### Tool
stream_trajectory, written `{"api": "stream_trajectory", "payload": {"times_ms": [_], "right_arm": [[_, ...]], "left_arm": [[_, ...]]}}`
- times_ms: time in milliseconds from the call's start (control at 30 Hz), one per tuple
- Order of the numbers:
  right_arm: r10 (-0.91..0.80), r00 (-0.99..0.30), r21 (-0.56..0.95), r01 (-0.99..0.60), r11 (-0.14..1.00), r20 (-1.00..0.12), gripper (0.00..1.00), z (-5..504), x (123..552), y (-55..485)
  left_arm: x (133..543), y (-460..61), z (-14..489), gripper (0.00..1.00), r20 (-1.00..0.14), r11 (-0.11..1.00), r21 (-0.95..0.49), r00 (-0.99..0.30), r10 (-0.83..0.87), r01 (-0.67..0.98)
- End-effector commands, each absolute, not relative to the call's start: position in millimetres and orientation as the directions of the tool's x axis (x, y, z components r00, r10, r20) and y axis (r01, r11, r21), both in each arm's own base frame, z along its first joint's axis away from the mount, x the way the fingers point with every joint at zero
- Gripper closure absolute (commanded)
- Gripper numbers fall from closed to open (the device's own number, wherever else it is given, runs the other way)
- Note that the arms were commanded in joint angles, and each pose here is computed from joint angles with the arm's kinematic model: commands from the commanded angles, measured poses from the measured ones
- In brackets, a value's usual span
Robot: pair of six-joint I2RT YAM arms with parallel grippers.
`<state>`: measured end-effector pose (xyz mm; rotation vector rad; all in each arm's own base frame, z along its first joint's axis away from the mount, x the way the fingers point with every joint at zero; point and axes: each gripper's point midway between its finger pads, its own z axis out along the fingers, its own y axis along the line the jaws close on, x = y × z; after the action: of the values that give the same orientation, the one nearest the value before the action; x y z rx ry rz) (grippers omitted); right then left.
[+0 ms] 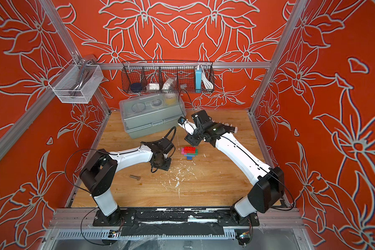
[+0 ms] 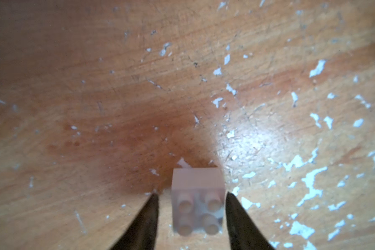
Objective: Assemble a spoon with lego
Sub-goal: Move the lego brick at the center of the board, then pick up the lego brick from the center of the board.
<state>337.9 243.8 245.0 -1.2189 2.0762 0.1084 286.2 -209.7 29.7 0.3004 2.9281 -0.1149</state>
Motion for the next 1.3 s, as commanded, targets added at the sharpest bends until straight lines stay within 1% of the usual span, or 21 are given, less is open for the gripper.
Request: {"api": "stream_trajectory", "payload": {"times_ms": [0, 100, 200, 267, 367, 500, 667, 800, 867, 933, 1000, 1267], "right_arm": [[-0.733, -0.347, -0.264, -0.773, 0.577, -0.585, 0.29, 246, 338, 238], [-0.726, -0.349, -0.242, -0.782, 0.574, -0.592, 0.29, 250, 336, 243], [-0.735, -0.328, -0.237, -0.802, 0.549, -0.593, 0.29, 255, 329, 253], [-0.749, -0.309, -0.251, -0.81, 0.53, -0.586, 0.29, 255, 324, 262], [-0.77, -0.314, -0.259, -0.815, 0.519, -0.555, 0.29, 245, 314, 274], [-0.801, -0.324, -0.224, -0.846, 0.483, -0.503, 0.31, 220, 294, 301], [-0.824, -0.353, -0.114, -0.89, 0.442, -0.442, 0.37, 171, 267, 347], [-0.858, -0.355, -0.077, -0.909, 0.41, -0.371, 0.38, 134, 249, 375], [-0.868, -0.369, -0.053, -0.911, 0.408, -0.333, 0.39, 113, 244, 384], [-0.867, -0.394, -0.03, -0.906, 0.422, -0.306, 0.41, 99, 242, 389], [-0.877, -0.392, -0.016, -0.911, 0.412, -0.279, 0.41, 84, 239, 392], [-0.888, -0.402, -0.051, -0.905, 0.422, -0.225, 0.44, 57, 246, 391]], "left_arm": [[290, -211, 42, 0.37, -0.23, 0.973, -0.051, -0.951, 0.207, 0.224], [293, -204, 63, 0.32, -0.288, 0.97, -0.039, -0.932, 0.219, 0.24], [295, -180, 86, 0.32, -0.316, 0.974, -0.055, -0.929, 0.192, 0.219], [298, -157, 102, 0.29, -0.356, 0.979, -0.101, -0.925, 0.132, 0.179], [305, -118, 121, 0.29, -0.42, 0.975, -0.207, -0.907, -0.011, 0.084], [307, -80, 139, 0.27, -0.507, 0.964, -0.265, -0.851, -0.138, 0.001], [297, -61, 131, 0.25, -0.504, 0.946, -0.321, -0.836, -0.219, -0.054], [292, -59, 130, 0.25, -0.506, 0.933, -0.353, -0.825, -0.253, -0.07], [289, -57, 130, 0.25, -0.514, 0.937, -0.343, -0.82, -0.252, -0.073], [288, -58, 132, 0.25, -0.515, 0.935, -0.348, -0.82, -0.251, -0.068], [287, -58, 133, 0.25, -0.518, 0.935, -0.347, -0.818, -0.25, -0.066], [288, -60, 134, 0.25, -0.519, 0.931, -0.36, -0.817, -0.25, -0.056]]}}
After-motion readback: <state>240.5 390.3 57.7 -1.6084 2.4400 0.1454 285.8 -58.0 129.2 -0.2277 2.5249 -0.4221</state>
